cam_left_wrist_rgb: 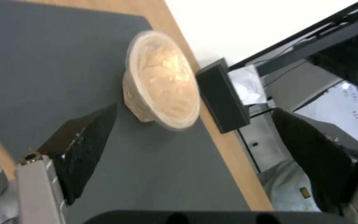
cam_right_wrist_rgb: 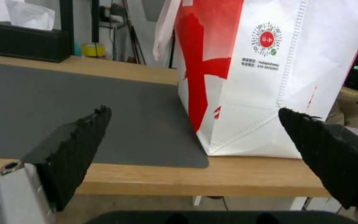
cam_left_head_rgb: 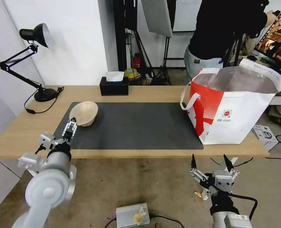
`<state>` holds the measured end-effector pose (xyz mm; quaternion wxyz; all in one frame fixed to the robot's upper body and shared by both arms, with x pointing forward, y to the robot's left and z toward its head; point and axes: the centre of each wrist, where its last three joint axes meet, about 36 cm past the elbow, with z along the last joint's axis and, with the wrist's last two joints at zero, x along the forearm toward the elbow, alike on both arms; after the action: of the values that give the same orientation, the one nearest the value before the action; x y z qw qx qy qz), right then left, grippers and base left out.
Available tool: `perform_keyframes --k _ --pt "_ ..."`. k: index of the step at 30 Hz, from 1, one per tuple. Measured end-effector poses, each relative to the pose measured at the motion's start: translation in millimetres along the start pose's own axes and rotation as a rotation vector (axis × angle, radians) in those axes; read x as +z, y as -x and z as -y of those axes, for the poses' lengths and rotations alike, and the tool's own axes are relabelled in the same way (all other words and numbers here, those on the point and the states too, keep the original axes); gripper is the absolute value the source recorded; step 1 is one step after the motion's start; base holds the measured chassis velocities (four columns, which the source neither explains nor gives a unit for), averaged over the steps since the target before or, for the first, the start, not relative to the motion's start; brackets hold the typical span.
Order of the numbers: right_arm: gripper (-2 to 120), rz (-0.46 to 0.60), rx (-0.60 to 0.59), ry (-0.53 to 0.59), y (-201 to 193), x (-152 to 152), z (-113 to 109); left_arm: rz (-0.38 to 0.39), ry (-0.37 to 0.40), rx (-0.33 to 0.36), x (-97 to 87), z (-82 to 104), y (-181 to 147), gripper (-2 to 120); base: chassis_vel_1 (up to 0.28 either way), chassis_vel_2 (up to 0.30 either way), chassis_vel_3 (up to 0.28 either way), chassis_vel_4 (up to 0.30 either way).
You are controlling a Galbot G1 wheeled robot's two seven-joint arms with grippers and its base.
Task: Pick up the trash from the table and place it into the takeout bag.
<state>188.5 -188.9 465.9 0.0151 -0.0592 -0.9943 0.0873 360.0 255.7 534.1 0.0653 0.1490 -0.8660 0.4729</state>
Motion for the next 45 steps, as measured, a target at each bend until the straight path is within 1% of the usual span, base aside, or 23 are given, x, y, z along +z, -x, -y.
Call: perform_keyframes --k 4,7,8,15,21,32,36,42,45 --pt "100 0.0 0.0 0.0 0.0 0.0 0.0 -0.023 -0.016 -0.026 2.8 4.6 18.8 100 0.0 0.0 0.0 0.0" --pt "100 0.0 0.0 0.0 0.0 0.0 0.0 -0.029 -0.014 -0.041 5.1 3.9 25.9 100 0.0 0.0 0.0 0.0" --pt "100 0.0 0.0 0.0 0.0 0.0 0.0 -0.03 -0.014 -0.053 6.1 3.7 31.1 100 0.0 0.0 0.0 0.0" --pt "100 0.0 0.0 0.0 0.0 0.0 0.0 -0.031 -0.015 -0.078 7.2 3.9 48.4 100 0.0 0.0 0.0 0.0" --pt "100 0.0 0.0 0.0 0.0 0.0 0.0 -0.037 -0.021 -0.101 9.4 10.2 70.6 100 0.0 0.0 0.0 0.0" --pt "100 0.0 0.0 0.0 0.0 0.0 0.0 -0.047 -0.023 -0.116 13.0 16.7 87.4 100 0.0 0.0 0.0 0.0" --pt "100 0.0 0.0 0.0 0.0 0.0 0.0 -0.053 -0.025 -0.136 15.2 22.8 99.3 100 0.0 0.0 0.0 0.0" --pt "100 0.0 0.0 0.0 0.0 0.0 0.0 -0.053 -0.024 -0.147 17.5 26.9 109.5 100 0.0 0.0 0.0 0.0" --pt "100 0.0 0.0 0.0 0.0 0.0 0.0 -0.051 -0.013 -0.163 19.5 29.2 117.4 100 0.0 0.0 0.0 0.0"
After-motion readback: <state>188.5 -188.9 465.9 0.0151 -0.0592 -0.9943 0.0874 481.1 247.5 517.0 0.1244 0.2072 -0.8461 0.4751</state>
